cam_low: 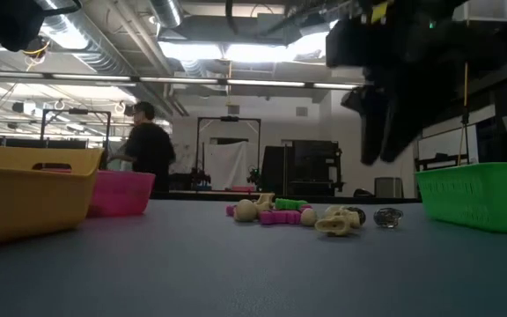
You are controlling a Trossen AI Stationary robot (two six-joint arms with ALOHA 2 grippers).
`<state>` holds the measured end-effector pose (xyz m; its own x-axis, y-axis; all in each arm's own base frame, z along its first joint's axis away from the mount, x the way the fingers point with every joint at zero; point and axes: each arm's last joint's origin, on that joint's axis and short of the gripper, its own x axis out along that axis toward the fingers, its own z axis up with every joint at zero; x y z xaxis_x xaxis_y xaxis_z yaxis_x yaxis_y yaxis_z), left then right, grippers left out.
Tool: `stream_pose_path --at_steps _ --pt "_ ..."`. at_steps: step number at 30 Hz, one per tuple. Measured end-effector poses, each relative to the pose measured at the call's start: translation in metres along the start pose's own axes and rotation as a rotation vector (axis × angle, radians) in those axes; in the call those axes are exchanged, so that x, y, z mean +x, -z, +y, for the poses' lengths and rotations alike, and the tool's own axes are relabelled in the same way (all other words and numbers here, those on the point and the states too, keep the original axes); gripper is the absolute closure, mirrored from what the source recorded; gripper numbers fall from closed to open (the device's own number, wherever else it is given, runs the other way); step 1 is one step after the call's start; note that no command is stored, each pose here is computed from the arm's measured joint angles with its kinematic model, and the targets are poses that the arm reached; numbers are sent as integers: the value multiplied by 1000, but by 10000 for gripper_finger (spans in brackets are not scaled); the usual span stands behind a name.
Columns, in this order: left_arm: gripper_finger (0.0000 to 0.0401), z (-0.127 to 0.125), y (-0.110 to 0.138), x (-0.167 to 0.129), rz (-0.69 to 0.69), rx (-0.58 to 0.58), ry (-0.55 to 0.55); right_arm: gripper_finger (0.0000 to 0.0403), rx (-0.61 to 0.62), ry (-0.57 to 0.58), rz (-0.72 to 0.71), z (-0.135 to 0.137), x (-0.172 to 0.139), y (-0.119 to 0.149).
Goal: Sort Halloween decoration
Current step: Put the black skull toy into the yellow bin
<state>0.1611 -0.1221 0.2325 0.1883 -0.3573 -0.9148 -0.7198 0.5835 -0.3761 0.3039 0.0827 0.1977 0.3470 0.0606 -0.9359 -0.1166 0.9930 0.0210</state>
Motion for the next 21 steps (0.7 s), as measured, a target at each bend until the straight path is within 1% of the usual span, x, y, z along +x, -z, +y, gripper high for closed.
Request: stream_pose_path --at_steps 12,21 --pt "189 0 -1 0 -26 0 -2 226 -1 -1 107 1 37 3" --pt "189 0 -1 0 -41 0 -3 226 -1 -9 137 2 55 4"
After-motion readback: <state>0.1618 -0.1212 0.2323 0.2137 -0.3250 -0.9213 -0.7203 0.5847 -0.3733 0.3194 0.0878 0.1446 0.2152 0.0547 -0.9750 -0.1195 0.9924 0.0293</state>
